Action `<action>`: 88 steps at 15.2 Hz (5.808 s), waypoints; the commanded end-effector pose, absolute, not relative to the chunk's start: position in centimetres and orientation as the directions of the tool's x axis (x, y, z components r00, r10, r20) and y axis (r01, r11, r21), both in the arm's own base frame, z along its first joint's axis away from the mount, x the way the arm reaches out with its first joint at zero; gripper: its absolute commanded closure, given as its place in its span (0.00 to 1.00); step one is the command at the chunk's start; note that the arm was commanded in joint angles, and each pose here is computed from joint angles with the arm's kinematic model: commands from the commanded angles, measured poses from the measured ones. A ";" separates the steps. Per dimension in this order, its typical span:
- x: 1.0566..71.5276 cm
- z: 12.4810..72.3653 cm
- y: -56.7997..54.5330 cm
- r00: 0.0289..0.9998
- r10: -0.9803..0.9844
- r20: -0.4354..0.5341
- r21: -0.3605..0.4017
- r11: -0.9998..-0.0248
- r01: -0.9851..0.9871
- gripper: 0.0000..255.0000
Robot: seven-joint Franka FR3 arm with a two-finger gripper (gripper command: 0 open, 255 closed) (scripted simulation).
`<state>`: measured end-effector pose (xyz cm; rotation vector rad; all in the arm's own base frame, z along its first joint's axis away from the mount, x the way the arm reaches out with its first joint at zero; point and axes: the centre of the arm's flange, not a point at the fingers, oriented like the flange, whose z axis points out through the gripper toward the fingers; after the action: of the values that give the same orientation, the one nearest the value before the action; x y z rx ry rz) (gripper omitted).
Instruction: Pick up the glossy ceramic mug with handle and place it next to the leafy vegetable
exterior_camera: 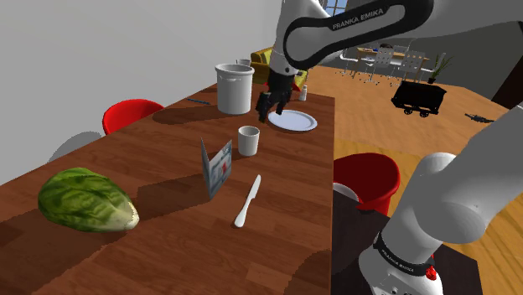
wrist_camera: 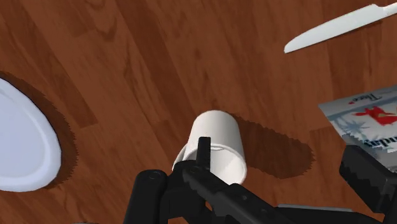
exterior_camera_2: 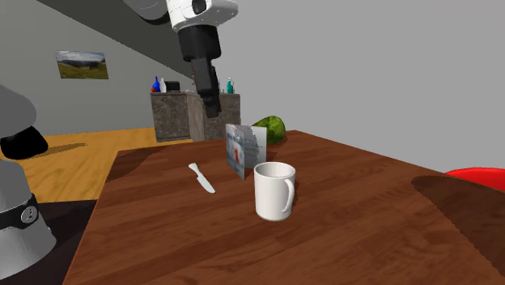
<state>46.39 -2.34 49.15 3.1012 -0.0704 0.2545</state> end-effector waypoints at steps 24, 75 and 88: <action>59.0 34.6 -2.2 0.988 0.015 0.153 0.071 -0.997 0.005 0.00; 59.0 54.7 -2.2 0.988 0.015 0.153 0.071 -0.997 0.005 1.00; 57.7 55.5 12.2 0.988 0.015 0.153 0.071 -0.997 0.005 1.00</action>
<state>57.97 11.02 55.34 3.0619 0.0184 0.2358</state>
